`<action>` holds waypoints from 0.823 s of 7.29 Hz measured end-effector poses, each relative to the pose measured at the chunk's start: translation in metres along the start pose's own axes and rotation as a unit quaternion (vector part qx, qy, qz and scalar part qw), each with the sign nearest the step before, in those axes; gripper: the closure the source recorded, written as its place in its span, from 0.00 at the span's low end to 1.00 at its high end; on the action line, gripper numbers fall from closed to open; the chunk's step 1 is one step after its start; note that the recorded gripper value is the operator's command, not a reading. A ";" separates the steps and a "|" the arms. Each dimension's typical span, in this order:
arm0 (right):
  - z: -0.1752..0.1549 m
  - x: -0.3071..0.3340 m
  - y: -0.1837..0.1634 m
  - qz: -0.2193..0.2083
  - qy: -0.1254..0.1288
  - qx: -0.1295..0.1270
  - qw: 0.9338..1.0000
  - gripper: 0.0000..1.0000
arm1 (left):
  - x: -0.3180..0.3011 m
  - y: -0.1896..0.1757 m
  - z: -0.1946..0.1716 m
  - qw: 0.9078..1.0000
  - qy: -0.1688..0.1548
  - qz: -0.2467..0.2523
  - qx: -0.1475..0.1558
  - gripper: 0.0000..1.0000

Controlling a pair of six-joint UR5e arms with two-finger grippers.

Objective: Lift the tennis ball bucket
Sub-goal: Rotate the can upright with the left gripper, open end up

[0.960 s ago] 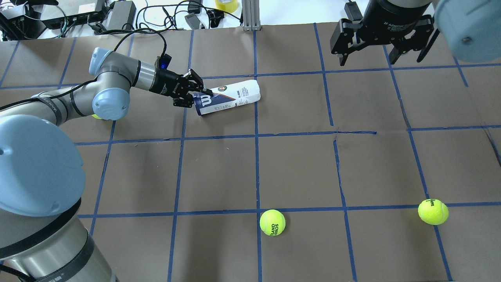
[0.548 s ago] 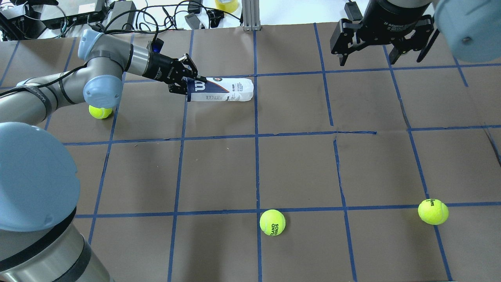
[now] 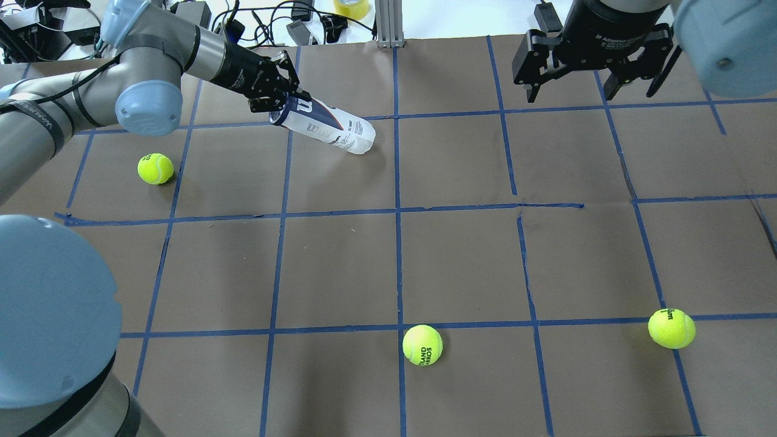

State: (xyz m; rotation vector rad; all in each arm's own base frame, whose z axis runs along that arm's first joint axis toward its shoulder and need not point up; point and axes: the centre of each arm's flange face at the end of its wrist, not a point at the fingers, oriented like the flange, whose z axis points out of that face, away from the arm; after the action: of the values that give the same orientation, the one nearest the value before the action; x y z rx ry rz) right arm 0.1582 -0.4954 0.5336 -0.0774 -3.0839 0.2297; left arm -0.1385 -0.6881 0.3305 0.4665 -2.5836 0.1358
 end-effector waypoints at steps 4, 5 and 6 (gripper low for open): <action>0.001 0.000 0.000 0.000 -0.001 -0.001 1.000 0.00 | 0.082 0.046 0.005 0.975 -0.186 0.116 0.046 1.00; 0.001 0.000 0.000 0.000 -0.001 -0.001 1.000 0.00 | 0.090 0.056 0.013 0.968 -0.208 0.135 0.043 1.00; 0.001 0.000 0.000 0.000 -0.001 -0.001 1.000 0.00 | 0.092 0.061 0.019 0.964 -0.219 0.144 0.037 0.86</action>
State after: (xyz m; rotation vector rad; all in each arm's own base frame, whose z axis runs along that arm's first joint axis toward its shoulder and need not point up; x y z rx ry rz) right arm 0.1583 -0.4957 0.5326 -0.0775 -3.0858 0.2253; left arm -0.2434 -0.6624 0.3594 0.1516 -3.0812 0.2562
